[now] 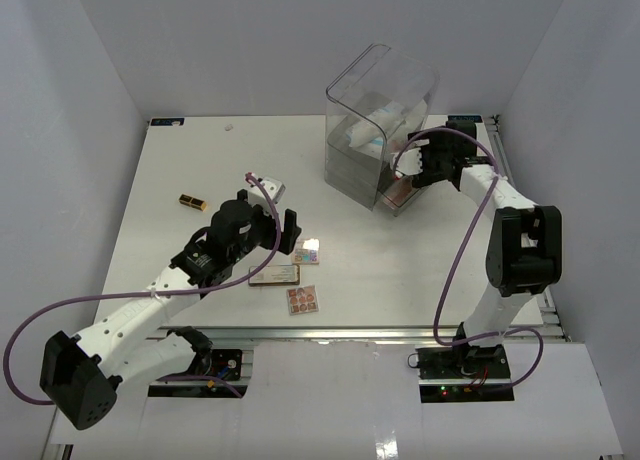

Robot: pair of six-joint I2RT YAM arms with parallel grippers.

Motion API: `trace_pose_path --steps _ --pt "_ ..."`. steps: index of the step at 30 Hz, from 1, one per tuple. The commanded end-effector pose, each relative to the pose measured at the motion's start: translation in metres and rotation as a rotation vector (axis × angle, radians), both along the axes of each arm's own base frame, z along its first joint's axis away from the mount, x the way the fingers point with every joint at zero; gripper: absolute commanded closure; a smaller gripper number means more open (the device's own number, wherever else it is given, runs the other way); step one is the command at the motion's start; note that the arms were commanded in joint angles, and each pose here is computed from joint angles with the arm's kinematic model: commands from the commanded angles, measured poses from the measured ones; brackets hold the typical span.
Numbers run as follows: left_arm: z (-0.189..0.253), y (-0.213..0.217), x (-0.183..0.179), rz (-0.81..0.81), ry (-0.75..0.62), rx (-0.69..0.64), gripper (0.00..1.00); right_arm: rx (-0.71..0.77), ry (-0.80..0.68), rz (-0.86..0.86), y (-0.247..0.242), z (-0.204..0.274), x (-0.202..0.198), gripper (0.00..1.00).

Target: Organize the makeup

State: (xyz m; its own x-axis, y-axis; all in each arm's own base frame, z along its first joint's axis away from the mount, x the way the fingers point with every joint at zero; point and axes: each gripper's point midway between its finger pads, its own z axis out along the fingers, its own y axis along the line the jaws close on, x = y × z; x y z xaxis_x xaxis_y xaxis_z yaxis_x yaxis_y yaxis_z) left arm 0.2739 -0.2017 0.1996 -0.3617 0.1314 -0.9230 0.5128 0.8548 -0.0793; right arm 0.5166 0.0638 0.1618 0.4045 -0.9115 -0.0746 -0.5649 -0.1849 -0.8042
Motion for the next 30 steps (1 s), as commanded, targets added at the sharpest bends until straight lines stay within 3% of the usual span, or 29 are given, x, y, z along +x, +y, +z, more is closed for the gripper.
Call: trace_pose_path --steps 1,6,11,15,18,24,30 --pt "0.007 -0.009 -0.004 -0.051 -0.004 -0.036 0.02 0.165 -0.068 -0.037 -0.010 0.063 -0.030 0.03" --pt "-0.006 -0.028 -0.014 -0.147 0.073 -0.064 0.02 0.461 0.120 -0.021 0.021 0.090 -0.107 0.10" --pt "-0.030 -0.046 -0.019 -0.190 0.210 -0.090 0.02 0.878 0.533 0.133 0.090 0.096 -0.221 0.10" --pt "-0.063 -0.044 -0.013 -0.089 0.361 -0.053 0.02 0.962 0.748 0.169 0.128 0.089 -0.273 0.10" --pt "-0.088 -0.039 -0.010 0.011 0.474 -0.025 0.02 1.035 0.833 0.075 0.136 0.070 -0.284 0.10" --pt "-0.123 -0.034 -0.005 0.161 0.584 0.026 0.02 1.245 0.557 -0.277 0.095 0.065 -0.231 0.10" --pt "-0.141 -0.053 0.002 0.200 0.628 0.065 0.02 1.333 0.474 -0.415 0.072 0.063 -0.219 0.10"
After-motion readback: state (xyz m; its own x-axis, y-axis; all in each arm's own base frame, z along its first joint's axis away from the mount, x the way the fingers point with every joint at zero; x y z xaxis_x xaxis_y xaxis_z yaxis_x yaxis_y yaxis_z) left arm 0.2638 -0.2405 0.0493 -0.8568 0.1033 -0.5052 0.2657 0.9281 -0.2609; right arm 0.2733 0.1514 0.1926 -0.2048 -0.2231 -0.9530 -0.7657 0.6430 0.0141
